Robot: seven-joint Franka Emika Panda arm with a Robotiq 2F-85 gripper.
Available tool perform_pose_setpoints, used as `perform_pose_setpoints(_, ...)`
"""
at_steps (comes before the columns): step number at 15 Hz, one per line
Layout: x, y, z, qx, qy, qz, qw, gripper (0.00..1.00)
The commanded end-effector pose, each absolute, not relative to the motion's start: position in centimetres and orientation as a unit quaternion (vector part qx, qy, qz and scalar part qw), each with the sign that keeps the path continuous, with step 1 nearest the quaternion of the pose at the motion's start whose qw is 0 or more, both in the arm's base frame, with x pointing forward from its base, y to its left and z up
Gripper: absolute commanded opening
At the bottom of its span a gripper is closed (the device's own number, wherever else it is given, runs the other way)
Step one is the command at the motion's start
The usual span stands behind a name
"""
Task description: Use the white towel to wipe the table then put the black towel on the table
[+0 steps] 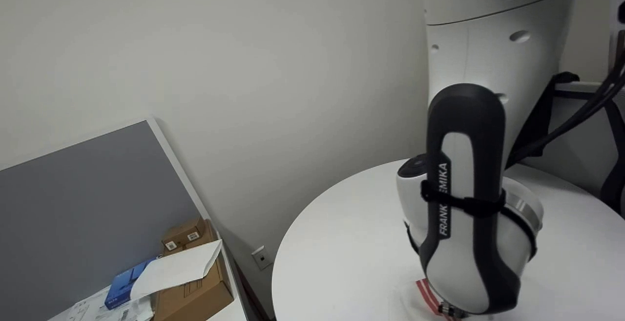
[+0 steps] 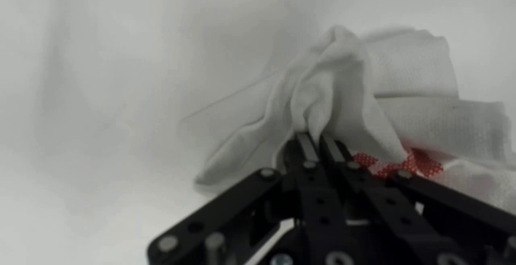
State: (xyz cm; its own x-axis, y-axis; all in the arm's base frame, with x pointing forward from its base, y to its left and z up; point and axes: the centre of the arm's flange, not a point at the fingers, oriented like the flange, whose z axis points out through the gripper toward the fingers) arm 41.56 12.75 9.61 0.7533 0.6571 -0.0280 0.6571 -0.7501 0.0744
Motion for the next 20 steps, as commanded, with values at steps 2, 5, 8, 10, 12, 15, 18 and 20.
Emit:
perform_pose_setpoints(2, 44.4, 21.9, 6.1, 0.924, 0.379, -0.015, 0.056, 0.02)
perform_pose_setpoints(5, 46.1, 26.4, 6.2, 0.921, 0.385, -0.013, 0.057, 0.02)
perform_pose_setpoints(8, 48.2, 29.5, 6.6, 0.925, 0.376, -0.007, 0.059, 0.02)
perform_pose_setpoints(10, 49.5, 30.3, 6.9, 0.928, 0.368, -0.004, 0.061, 0.02)
perform_pose_setpoints(12, 50.1, 30.5, 7.0, 0.929, 0.364, -0.002, 0.064, 0.02)
perform_pose_setpoints(15, 50.3, 31.0, 7.0, 0.929, 0.364, -0.002, 0.067, 0.02)
perform_pose_setpoints(18, 50.0, 33.7, 7.1, 0.925, 0.374, 0.001, 0.071, 0.02)
perform_pose_setpoints(20, 49.9, 36.3, 7.2, 0.921, 0.383, 0.007, 0.071, 0.02)
